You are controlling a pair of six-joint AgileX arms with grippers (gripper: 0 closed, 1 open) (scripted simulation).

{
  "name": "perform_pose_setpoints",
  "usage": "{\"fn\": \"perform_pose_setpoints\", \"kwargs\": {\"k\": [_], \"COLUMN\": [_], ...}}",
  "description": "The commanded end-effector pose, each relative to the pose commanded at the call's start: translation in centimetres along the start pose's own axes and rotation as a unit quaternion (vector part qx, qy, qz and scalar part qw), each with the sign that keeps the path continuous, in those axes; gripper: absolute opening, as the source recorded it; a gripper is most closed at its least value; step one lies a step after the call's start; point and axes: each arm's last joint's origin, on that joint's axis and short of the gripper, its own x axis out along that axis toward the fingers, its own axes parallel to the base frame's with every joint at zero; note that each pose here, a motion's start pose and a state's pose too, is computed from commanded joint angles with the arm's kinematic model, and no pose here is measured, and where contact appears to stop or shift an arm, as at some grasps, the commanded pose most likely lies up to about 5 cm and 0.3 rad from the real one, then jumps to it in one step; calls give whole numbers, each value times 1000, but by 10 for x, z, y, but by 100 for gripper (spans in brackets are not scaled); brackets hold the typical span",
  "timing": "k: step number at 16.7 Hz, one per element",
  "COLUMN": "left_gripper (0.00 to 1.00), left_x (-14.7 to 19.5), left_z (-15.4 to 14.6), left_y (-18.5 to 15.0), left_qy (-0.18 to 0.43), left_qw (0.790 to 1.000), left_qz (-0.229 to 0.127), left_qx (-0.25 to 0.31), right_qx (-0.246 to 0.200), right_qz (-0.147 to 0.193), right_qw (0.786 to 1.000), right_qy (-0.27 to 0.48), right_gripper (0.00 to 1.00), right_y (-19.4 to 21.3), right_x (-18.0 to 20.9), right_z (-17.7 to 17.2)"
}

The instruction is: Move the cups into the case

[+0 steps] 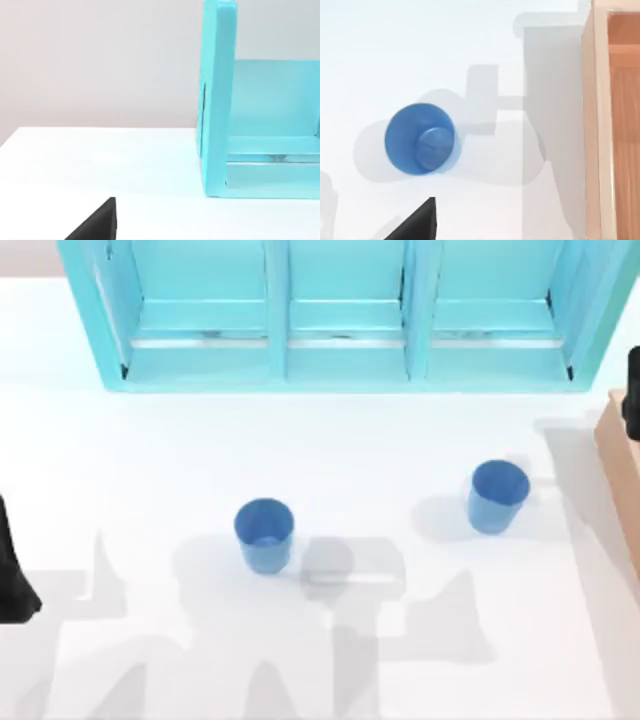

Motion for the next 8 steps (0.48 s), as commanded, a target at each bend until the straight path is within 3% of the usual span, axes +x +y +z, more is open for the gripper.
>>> {"fn": "perform_pose_setpoints", "kwargs": {"k": [4, 8], "left_gripper": [100, 100], "left_x": [0, 0], "left_z": [0, 0], "left_y": [0, 0], "left_qy": [0, 0], "left_qw": [1000, 1000], "left_qz": [0, 0], "left_qx": [0, 0], "right_qx": [3, 3], "right_qz": [-20, -43], "right_qw": [990, 968], "right_qy": [142, 245], "right_gripper": [100, 100], "right_y": [30, 56], "right_x": [49, 101], "right_z": [45, 68]}}
